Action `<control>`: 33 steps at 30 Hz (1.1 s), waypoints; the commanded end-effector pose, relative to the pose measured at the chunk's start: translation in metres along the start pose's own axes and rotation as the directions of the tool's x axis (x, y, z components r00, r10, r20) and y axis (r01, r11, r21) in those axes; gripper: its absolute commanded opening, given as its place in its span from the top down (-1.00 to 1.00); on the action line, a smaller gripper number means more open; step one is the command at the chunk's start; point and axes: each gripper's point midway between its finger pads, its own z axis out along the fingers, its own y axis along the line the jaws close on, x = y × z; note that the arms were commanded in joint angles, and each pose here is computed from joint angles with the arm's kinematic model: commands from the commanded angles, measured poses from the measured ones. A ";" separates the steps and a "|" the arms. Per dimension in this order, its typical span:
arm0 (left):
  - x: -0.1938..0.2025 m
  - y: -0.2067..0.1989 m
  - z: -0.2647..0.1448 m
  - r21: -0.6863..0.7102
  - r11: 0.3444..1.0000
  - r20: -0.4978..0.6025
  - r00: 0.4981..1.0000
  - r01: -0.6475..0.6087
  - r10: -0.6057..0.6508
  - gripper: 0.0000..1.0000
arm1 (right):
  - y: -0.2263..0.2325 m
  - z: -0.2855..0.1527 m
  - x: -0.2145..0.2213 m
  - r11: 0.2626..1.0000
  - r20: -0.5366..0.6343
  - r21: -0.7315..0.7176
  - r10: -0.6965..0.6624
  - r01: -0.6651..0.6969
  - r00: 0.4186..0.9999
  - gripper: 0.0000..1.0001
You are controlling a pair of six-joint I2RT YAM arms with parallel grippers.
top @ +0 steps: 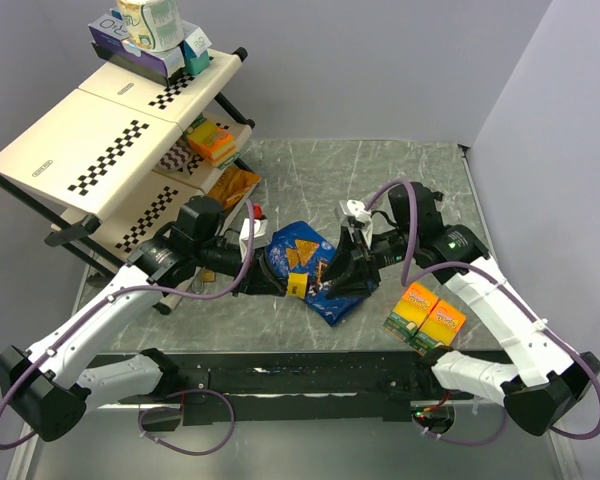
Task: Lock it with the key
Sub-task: Adjust the lock.
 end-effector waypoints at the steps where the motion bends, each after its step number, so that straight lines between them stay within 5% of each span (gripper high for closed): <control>1: -0.027 -0.002 -0.002 0.011 0.996 0.059 0.994 -0.090 0.089 0.98 | 0.005 -0.004 -0.019 0.999 0.044 0.015 -0.044 0.043 0.998 -0.07; 25: -0.041 0.000 0.002 0.004 0.998 0.116 0.992 -0.060 0.059 0.98 | -0.020 0.012 -0.013 0.996 0.039 0.085 -0.001 -0.002 0.999 0.27; 30: -0.040 -0.003 0.003 0.012 0.998 0.113 0.991 -0.068 0.066 0.98 | -0.023 0.014 -0.015 0.996 0.045 0.088 0.000 -0.004 0.999 0.54; 33: -0.038 -0.003 0.001 0.009 0.998 0.109 0.992 -0.057 0.056 0.98 | -0.018 0.015 -0.014 0.998 0.037 0.062 0.002 -0.004 0.999 0.42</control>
